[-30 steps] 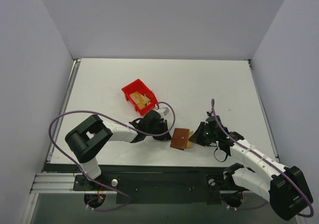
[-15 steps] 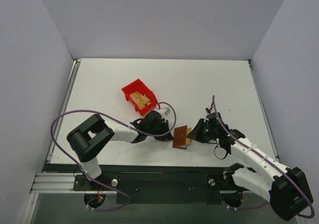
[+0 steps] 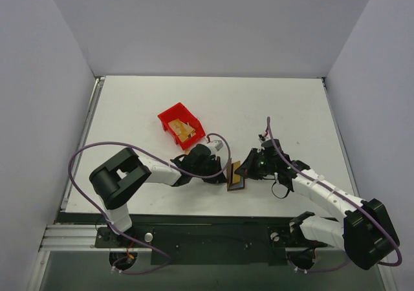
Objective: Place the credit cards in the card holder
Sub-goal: Open the card holder at the center of the board.
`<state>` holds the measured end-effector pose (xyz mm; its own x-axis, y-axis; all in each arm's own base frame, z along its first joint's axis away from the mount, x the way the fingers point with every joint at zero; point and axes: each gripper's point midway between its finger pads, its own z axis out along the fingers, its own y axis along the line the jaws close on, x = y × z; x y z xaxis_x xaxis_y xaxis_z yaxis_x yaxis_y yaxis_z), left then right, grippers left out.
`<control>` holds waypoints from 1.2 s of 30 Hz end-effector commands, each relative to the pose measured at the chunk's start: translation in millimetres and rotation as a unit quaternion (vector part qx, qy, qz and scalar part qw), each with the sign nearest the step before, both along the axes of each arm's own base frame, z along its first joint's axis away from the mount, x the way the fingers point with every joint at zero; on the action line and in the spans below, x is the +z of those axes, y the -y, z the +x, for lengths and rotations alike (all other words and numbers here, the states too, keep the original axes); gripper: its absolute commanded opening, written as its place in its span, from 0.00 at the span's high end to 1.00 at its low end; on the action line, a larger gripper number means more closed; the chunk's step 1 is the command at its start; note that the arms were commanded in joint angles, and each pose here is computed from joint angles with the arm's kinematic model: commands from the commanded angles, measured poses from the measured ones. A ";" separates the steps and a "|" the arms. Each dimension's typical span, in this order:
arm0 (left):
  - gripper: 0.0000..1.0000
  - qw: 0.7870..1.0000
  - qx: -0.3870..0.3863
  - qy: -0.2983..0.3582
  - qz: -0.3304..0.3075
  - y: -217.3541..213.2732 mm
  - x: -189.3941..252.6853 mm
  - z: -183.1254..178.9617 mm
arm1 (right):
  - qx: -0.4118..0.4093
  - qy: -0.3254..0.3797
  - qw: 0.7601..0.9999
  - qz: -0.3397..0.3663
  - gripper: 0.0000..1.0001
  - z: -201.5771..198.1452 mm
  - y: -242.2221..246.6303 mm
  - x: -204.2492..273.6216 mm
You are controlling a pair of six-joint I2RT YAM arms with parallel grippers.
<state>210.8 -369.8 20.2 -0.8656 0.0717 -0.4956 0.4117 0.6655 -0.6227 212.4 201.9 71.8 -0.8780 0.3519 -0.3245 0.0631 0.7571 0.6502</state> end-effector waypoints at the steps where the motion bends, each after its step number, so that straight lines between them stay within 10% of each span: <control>1: 0.99 1.000 -0.008 -0.018 0.015 -4.7 -16.9 -11.1 | 0.023 0.023 0.999 0.025 1.00 9.2 -19.1 18.2; 36: 1.00 0.986 0.102 -0.018 0.128 -101.4 -43.9 6.8 | 0.031 -0.002 0.997 -0.066 1.00 5.4 -17.2 -37.7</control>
<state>227.1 -323.4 17.5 -0.8642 -0.0402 -0.5016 0.3218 0.7221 -0.6124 213.0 217.6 34.2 -0.9043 0.2671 -0.3330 0.0358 0.8248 0.5643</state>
